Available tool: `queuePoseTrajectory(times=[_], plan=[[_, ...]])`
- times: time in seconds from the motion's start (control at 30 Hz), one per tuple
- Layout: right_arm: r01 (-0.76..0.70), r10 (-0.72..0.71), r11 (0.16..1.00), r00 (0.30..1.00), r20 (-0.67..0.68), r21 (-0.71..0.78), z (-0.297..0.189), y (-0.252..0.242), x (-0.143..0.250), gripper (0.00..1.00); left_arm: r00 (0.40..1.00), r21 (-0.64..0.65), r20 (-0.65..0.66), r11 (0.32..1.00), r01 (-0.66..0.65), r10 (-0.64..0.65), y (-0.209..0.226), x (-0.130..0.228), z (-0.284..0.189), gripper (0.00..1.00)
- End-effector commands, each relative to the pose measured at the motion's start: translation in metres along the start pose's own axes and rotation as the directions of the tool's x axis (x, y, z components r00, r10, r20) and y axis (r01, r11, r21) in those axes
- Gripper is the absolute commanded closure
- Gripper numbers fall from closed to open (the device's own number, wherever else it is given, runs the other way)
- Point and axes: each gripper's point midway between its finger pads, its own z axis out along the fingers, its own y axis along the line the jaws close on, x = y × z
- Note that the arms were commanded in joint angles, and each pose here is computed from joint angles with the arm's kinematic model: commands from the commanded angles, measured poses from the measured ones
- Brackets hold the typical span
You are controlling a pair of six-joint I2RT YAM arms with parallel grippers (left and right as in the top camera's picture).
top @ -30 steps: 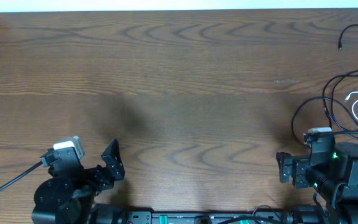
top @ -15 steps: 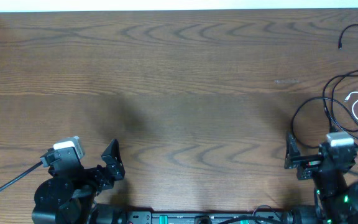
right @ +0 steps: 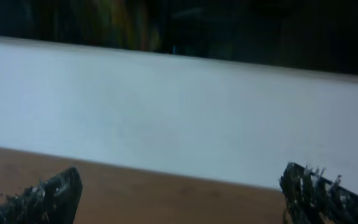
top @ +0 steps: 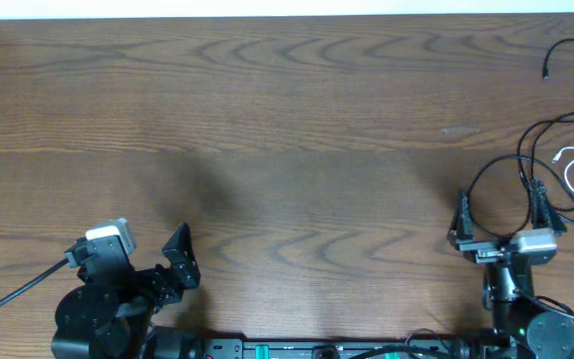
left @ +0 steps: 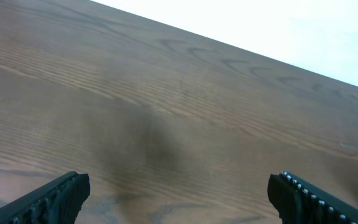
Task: Untangle cables
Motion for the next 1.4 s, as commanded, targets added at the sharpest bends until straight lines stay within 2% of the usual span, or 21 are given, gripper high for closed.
queuePoseTrajectory(times=[0.0, 0.03, 0.27, 1.37], plan=[[0.018, -0.018, 1.000, 0.999, -0.042, -0.001, 0.000, 0.002, 0.026, 0.01, 1.000, -0.002, -0.005, 1.000, -0.014, 0.014, 0.001, 0.002, 0.001, 0.03], [0.032, -0.033, 0.999, 0.995, -0.090, -0.010, -0.001, 0.004, 0.047, 0.01, 1.000, -0.002, -0.005, 1.000, -0.014, 0.014, 0.001, 0.002, 0.001, 0.03], [0.006, -0.019, 0.999, 0.943, -0.333, -0.040, -0.014, 0.012, 0.106, 0.01, 1.000, -0.002, -0.005, 1.000, -0.014, 0.014, 0.001, 0.002, 0.001, 0.03], [-0.005, -0.009, 0.999, 0.943, -0.332, -0.041, -0.014, 0.012, 0.106, 0.01, 1.000, -0.002, -0.018, 1.000, -0.015, 0.015, 0.001, 0.005, 0.001, 0.03]])
